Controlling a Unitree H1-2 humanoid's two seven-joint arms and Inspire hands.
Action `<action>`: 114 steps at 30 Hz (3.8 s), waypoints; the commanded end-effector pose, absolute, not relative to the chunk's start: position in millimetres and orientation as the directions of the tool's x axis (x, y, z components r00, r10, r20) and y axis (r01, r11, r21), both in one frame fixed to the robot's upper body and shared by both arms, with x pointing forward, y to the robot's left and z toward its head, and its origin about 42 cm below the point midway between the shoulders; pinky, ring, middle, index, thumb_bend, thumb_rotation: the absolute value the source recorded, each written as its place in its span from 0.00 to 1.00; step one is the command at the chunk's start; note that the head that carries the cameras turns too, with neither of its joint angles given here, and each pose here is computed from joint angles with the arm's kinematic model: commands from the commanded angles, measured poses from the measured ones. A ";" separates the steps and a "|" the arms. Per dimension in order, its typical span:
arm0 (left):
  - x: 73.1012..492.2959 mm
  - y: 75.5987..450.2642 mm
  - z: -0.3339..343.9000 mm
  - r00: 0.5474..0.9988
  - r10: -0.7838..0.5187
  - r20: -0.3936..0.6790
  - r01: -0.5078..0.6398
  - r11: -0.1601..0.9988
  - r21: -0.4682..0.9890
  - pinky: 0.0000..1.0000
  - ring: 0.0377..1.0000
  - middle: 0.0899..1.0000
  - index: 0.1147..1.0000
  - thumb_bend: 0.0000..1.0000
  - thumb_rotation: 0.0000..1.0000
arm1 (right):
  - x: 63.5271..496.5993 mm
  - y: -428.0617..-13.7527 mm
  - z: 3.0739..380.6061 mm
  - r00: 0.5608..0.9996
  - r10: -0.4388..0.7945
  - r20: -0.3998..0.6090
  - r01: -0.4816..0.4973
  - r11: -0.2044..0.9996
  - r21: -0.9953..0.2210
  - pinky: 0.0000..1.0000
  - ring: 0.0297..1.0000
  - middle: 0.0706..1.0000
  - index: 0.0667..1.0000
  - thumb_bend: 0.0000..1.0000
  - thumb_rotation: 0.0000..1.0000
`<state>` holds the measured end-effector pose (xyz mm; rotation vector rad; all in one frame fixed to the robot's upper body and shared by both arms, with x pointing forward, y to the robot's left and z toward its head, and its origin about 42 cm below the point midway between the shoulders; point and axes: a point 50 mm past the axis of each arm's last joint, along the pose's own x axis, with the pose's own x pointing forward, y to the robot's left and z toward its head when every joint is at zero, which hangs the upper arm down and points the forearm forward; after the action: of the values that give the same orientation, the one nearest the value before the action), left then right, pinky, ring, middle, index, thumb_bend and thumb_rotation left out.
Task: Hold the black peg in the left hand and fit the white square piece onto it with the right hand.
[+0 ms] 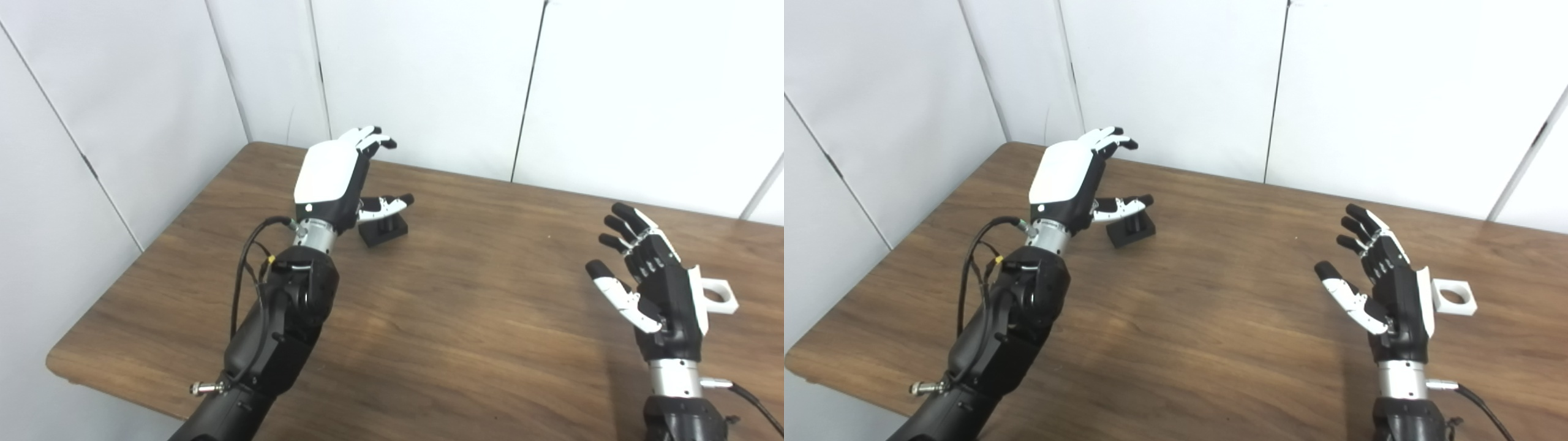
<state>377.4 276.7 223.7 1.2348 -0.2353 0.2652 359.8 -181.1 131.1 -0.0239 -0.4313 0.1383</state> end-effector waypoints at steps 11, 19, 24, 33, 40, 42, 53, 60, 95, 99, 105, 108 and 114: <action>397.5 287.4 235.8 0.938 0.140 0.317 -0.342 0.231 0.911 0.86 0.95 0.92 0.72 0.78 0.45 | 319.2 -212.5 71.7 0.966 0.091 0.244 -0.074 0.994 -0.077 0.75 0.83 0.84 0.79 0.55 0.34; 402.8 293.9 227.8 0.944 0.181 0.276 -0.311 0.201 0.929 0.81 0.95 0.93 0.71 0.82 0.51 | 317.1 -210.7 73.2 0.964 0.093 0.250 -0.075 0.994 -0.081 0.76 0.83 0.85 0.79 0.54 0.35; 407.0 297.0 221.1 0.947 0.208 0.247 -0.283 0.168 0.944 0.83 0.96 0.95 0.71 0.84 0.53 | 316.0 -210.5 72.5 0.965 0.093 0.247 -0.077 0.994 -0.074 0.76 0.84 0.85 0.79 0.54 0.35; 410.7 299.8 206.6 0.957 0.235 0.171 -0.215 0.178 0.960 0.89 0.98 0.96 0.72 0.87 0.55 | 314.0 -210.1 73.1 0.964 0.088 0.249 -0.072 0.995 -0.072 0.77 0.83 0.84 0.78 0.54 0.35; 415.9 302.2 188.5 0.965 0.239 0.106 -0.149 0.168 0.974 0.86 0.98 0.96 0.74 0.88 0.60 | 311.6 -208.4 72.3 0.967 0.083 0.240 -0.067 0.995 -0.071 0.77 0.82 0.85 0.79 0.52 0.33; 416.9 302.4 183.5 0.966 0.242 0.090 -0.134 0.173 0.976 0.86 0.98 0.96 0.74 0.88 0.60 | 311.1 -208.0 71.5 0.967 0.082 0.240 -0.067 0.995 -0.072 0.76 0.82 0.85 0.79 0.53 0.33; 419.6 301.3 161.2 0.968 0.247 0.031 -0.083 0.201 0.976 0.86 0.96 0.94 0.72 0.88 0.56 | 307.2 -209.7 72.4 0.969 0.074 0.236 -0.063 0.996 -0.057 0.79 0.83 0.85 0.78 0.53 0.33; 423.2 302.3 149.5 0.972 0.235 0.010 -0.064 0.222 0.973 0.86 0.94 0.92 0.64 0.81 0.51 | 306.0 -208.7 71.3 0.970 0.078 0.232 -0.064 0.996 -0.064 0.77 0.83 0.85 0.79 0.51 0.33; 417.5 303.0 133.0 0.998 0.057 -0.019 -0.005 0.392 0.920 0.84 0.90 0.85 0.42 0.52 0.07 | 304.0 -210.4 71.2 0.968 0.070 0.239 -0.057 0.997 -0.058 0.75 0.81 0.84 0.78 0.49 0.39; 417.6 304.8 135.3 1.000 -0.007 -0.025 0.026 0.424 0.905 0.84 0.91 0.87 0.42 0.52 0.07 | 304.6 -210.9 69.6 0.969 0.071 0.236 -0.058 0.996 -0.061 0.75 0.82 0.85 0.78 0.49 0.40; 418.3 307.2 136.9 0.991 -0.118 -0.064 0.111 0.457 0.883 0.88 0.94 0.89 0.42 0.52 0.07 | 304.6 -211.6 67.9 0.969 0.068 0.236 -0.054 0.996 -0.065 0.75 0.81 0.85 0.78 0.49 0.40; 418.3 307.4 138.1 0.979 -0.191 -0.074 0.159 0.476 0.865 0.90 0.95 0.89 0.42 0.52 0.07 | 305.3 -212.3 67.4 0.969 0.071 0.236 -0.056 0.996 -0.068 0.75 0.81 0.84 0.78 0.50 0.42; 418.4 301.6 140.2 0.942 -0.324 -0.088 0.248 0.493 0.834 0.84 0.95 0.90 0.42 0.52 0.07 | 306.1 -212.0 68.4 0.968 0.074 0.239 -0.058 0.996 -0.071 0.75 0.81 0.85 0.78 0.49 0.44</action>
<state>420.0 307.9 145.2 0.9815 -0.0850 -0.2412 349.8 -183.5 134.2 -0.0538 -0.4414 0.1266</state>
